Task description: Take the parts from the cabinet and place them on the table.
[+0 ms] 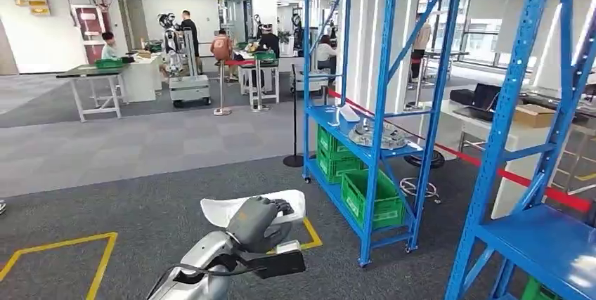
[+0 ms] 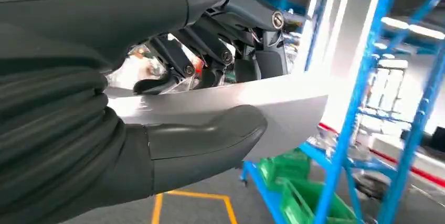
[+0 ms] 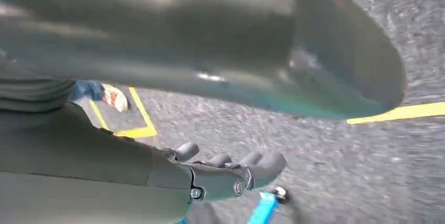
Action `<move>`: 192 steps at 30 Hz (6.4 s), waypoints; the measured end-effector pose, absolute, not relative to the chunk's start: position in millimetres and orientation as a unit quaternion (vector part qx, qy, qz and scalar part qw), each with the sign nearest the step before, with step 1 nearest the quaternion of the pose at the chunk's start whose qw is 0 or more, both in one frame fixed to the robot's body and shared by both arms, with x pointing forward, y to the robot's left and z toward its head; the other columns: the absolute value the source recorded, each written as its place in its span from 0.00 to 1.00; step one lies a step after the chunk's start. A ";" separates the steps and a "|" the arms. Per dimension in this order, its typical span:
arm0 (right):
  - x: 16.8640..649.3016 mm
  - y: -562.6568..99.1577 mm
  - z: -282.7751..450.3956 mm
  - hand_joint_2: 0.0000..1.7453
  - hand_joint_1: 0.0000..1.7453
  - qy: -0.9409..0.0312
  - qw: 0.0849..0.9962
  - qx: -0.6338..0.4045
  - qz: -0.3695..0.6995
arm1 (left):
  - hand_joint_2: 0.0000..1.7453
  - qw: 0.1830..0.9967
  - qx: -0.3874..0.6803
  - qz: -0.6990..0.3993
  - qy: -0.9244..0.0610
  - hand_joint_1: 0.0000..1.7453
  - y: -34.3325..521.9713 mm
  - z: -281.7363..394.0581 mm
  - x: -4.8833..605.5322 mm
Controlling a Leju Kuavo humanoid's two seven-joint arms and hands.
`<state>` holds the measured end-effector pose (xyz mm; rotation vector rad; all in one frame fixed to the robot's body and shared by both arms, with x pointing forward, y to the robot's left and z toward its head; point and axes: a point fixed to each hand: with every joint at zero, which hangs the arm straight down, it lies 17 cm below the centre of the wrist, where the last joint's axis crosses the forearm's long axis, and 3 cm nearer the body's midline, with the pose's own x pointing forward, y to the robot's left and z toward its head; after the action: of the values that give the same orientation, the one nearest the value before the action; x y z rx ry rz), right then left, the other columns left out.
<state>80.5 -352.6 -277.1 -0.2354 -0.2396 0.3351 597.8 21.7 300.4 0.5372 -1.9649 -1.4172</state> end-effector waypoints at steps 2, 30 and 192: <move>76.9 -354.2 -277.5 0.00 0.00 -0.116 0.972 -0.117 0.166 | 1.00 0.325 0.200 -0.542 -0.748 0.98 17.1 295.5 594.8; 72.0 -353.8 -278.4 0.00 0.00 -0.105 0.978 -0.115 0.137 | 1.00 0.306 0.181 -0.551 -0.755 0.98 -25.9 303.5 576.3; 70.2 -341.2 -279.2 0.00 0.00 -0.103 0.977 -0.087 0.168 | 1.00 0.338 0.181 -0.575 -0.722 0.98 11.7 274.5 590.4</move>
<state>70.2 -341.2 -279.2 -0.1744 -0.2068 0.3390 590.4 11.7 274.5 0.4713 -1.8815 -1.4991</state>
